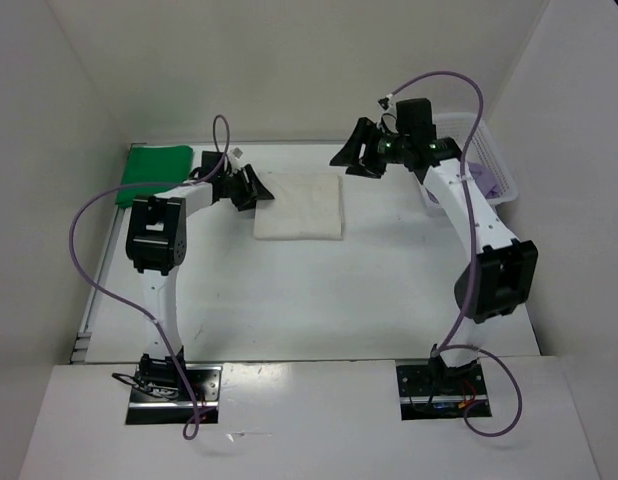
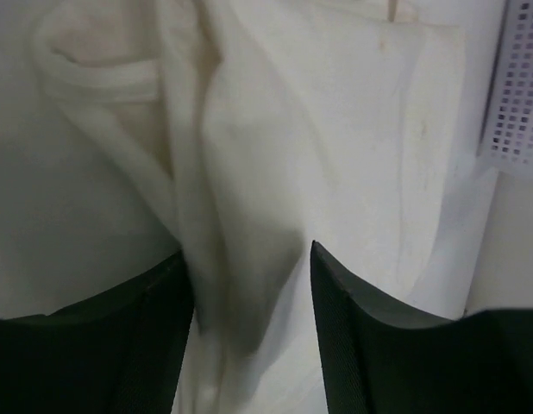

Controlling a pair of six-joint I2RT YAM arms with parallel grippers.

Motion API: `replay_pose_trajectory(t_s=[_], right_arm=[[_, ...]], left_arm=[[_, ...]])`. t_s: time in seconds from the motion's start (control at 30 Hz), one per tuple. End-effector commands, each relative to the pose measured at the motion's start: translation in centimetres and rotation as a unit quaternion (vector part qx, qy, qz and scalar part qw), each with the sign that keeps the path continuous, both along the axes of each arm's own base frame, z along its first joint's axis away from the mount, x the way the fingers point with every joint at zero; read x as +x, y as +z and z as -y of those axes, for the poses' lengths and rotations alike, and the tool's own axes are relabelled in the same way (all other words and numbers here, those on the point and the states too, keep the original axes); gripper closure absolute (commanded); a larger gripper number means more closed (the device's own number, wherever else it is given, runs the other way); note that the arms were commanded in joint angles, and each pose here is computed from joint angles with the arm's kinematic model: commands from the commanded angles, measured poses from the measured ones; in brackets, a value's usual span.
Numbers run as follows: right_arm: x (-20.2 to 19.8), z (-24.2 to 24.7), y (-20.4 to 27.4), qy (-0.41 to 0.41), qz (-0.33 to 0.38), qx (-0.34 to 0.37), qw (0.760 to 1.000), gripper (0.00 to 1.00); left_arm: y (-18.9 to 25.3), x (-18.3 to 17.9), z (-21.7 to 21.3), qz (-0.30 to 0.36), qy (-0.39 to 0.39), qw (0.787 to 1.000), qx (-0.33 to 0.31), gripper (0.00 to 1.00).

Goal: Fold and stack the t-shirts
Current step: Put the neatly folded tshirt into the corner of the board with the left arm

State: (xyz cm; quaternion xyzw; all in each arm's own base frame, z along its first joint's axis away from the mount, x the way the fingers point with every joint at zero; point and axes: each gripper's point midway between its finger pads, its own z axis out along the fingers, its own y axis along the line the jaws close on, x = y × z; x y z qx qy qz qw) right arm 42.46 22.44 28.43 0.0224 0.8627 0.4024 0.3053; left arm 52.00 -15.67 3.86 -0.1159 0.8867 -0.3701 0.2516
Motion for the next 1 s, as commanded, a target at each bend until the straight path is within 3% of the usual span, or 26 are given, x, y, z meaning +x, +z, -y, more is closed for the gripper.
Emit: replay_pose_trajectory(t_s=[0.0,0.07,0.1,0.2,0.37,0.5,0.6,0.8,0.83,0.87,0.9,0.93,0.97], right_arm=[[-1.5,1.1,-1.0,-0.004,0.012,0.005,1.000,0.35],[-3.1,1.6,-3.2,-0.006,-0.020,0.013,1.000,0.35],[-3.7,1.6,-2.3,-0.005,-0.005,0.024,1.000,0.35],[-5.2,1.7,-3.9,-0.009,-0.029,0.033,0.999,0.35],[-6.7,2.1,-5.3,-0.010,-0.046,0.029,0.998,0.35],[-7.0,2.7,-5.4,-0.014,-0.033,0.022,0.999,0.35],[-6.9,3.0,-6.0,-0.007,-0.036,0.017,0.999,0.35],[-7.2,2.6,-7.1,0.012,-0.054,0.019,0.998,0.35],[-7.2,2.4,-7.4,0.020,-0.057,0.020,0.998,0.35],[-7.0,2.4,-7.0,0.020,-0.051,0.021,0.998,0.35],[-7.0,2.3,-7.4,0.026,-0.055,0.021,0.998,0.35],[-7.2,2.2,-7.3,0.030,-0.055,0.024,0.998,0.35],[-7.2,2.2,-7.3,0.030,-0.055,0.024,0.998,0.35]], left_arm=[[-4.7,-1.5,3.4,-0.036,-0.053,0.998,0.004,0.39],[-4.0,-0.8,4.3,-0.025,-0.054,0.998,-0.007,0.47],[-3.8,-0.9,4.9,-0.029,-0.051,0.998,-0.014,0.59],[-0.8,1.1,5.9,0.000,-0.043,0.999,-0.031,0.79],[8.6,4.5,6.7,0.087,-0.033,0.994,-0.057,0.87],[15.9,7.0,2.5,0.145,0.016,0.987,-0.066,0.90],[21.5,7.7,-3.2,0.193,0.061,0.977,-0.062,0.90],[25.4,6.3,-18.8,0.233,0.206,0.950,-0.026,0.90],[22.5,5.2,-20.6,0.205,0.230,0.951,-0.020,0.80],[23.3,3.9,-24.1,0.215,0.271,0.938,-0.010,0.67],[22.1,3.1,-26.4,0.207,0.316,0.926,0.006,0.50],[17.5,0.9,-28.7,0.167,0.363,0.917,0.000,0.33],[17.6,-0.7,-29.5,0.165,0.389,0.907,-0.002,0.15]])
